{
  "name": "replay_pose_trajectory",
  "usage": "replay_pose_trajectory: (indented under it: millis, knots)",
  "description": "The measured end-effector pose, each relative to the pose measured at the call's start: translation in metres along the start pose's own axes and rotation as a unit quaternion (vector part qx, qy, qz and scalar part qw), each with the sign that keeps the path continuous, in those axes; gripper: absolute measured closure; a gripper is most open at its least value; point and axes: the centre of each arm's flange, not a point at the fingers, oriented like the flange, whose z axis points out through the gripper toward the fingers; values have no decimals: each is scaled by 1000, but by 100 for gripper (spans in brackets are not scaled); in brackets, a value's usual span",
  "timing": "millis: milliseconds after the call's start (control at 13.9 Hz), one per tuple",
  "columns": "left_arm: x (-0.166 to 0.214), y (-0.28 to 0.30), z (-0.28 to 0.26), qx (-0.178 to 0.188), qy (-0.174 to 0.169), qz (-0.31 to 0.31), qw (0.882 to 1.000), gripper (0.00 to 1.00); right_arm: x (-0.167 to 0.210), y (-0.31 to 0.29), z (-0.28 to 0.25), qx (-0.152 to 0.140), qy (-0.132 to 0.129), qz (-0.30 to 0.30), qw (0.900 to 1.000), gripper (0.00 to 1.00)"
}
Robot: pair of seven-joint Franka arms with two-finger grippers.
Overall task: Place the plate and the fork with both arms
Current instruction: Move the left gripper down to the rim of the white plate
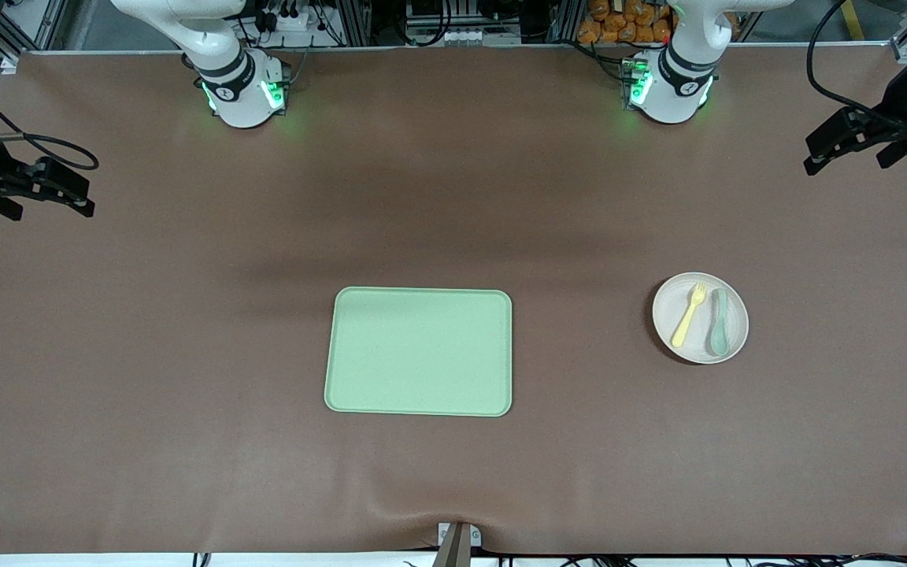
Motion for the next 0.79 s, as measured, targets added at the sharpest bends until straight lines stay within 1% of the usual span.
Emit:
replay_pose_trajectory:
  millis: [288,503,647,791]
  knots:
    - [-1,-4,-3,-1,-2,0,1000,0,0,0,0,0,0,0,1000,0]
    - [7,-7,12,0,-17,11,1000,0,0,0,0,0,0,0,1000,0]
    - [24,-8,41,-1,-19,9,1000,0,0,0,0,0,1,0,1000,0]
    - [45,-9,94,-2,-15,6,1000,0,0,0,0,0,2,0,1000,0]
